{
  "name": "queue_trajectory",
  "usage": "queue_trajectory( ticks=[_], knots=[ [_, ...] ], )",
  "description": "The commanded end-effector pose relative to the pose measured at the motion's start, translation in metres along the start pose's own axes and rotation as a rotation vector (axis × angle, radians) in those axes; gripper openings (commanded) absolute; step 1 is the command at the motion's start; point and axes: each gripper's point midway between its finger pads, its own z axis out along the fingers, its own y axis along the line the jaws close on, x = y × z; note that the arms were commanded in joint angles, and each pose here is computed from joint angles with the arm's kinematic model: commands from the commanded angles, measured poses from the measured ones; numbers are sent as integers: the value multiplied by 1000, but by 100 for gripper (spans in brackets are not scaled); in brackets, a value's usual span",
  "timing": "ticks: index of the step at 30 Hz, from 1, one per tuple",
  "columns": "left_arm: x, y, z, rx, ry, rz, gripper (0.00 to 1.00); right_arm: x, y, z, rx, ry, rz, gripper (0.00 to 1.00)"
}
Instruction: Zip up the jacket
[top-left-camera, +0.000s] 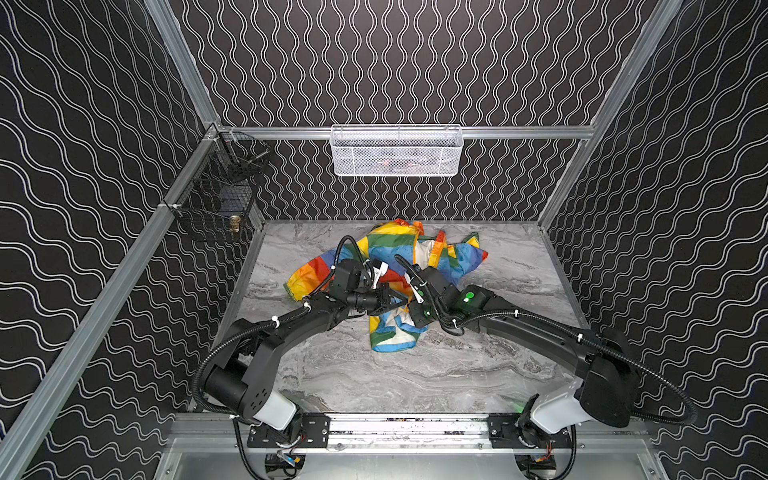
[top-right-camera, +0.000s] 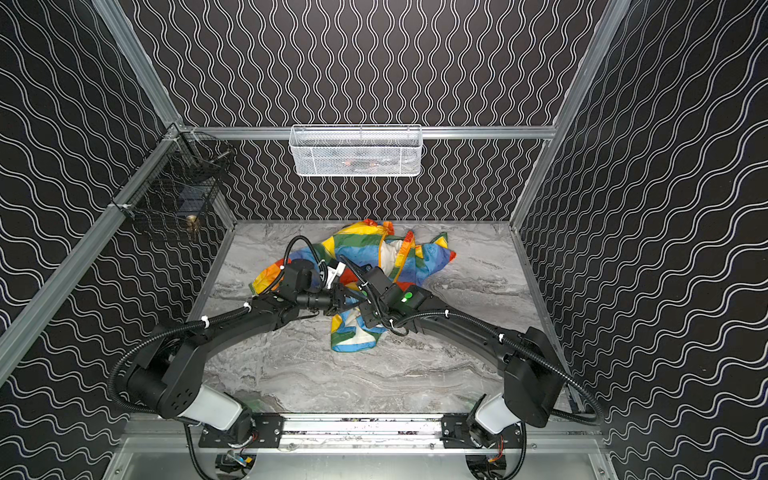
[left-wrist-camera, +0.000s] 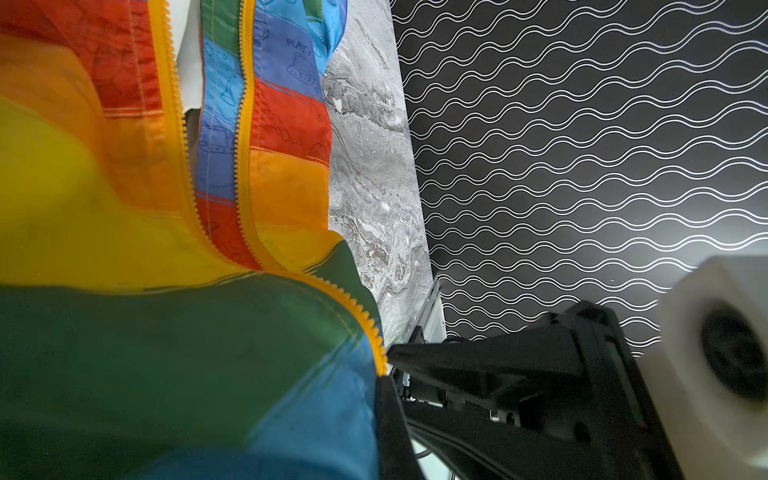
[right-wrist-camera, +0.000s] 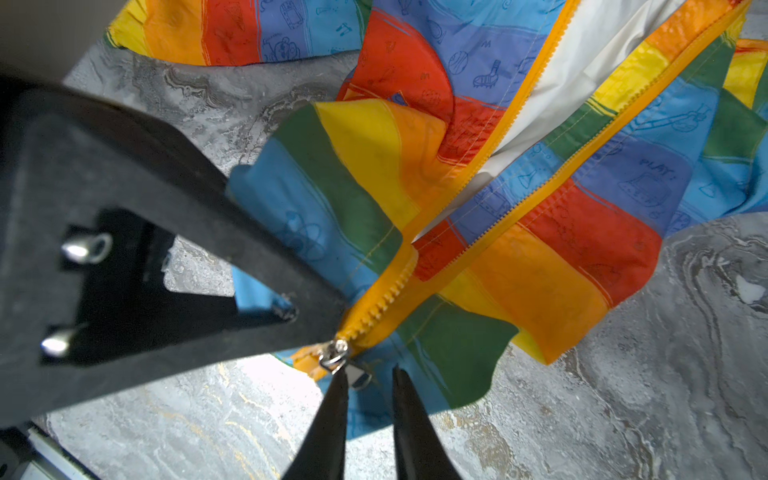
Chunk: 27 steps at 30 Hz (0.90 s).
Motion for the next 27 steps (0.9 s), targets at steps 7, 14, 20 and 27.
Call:
queue_trajectory(
  ticks=[7,14,20,27],
  knots=[
    [-1,-8,-2,22,-3,47,0,-4,7,-2,-51,-32,4,32],
    [0,-6,-2,23,-1,45,0,-10,-6,-12,-112,-62,131,38],
    [0,-7,-2,27,-2,47,0,-25,-12,-34,-331,-121,422,39],
    [0,-9,-2,36,-3,45,0,-23,5,-41,-562,-129,631,40]
  ],
)
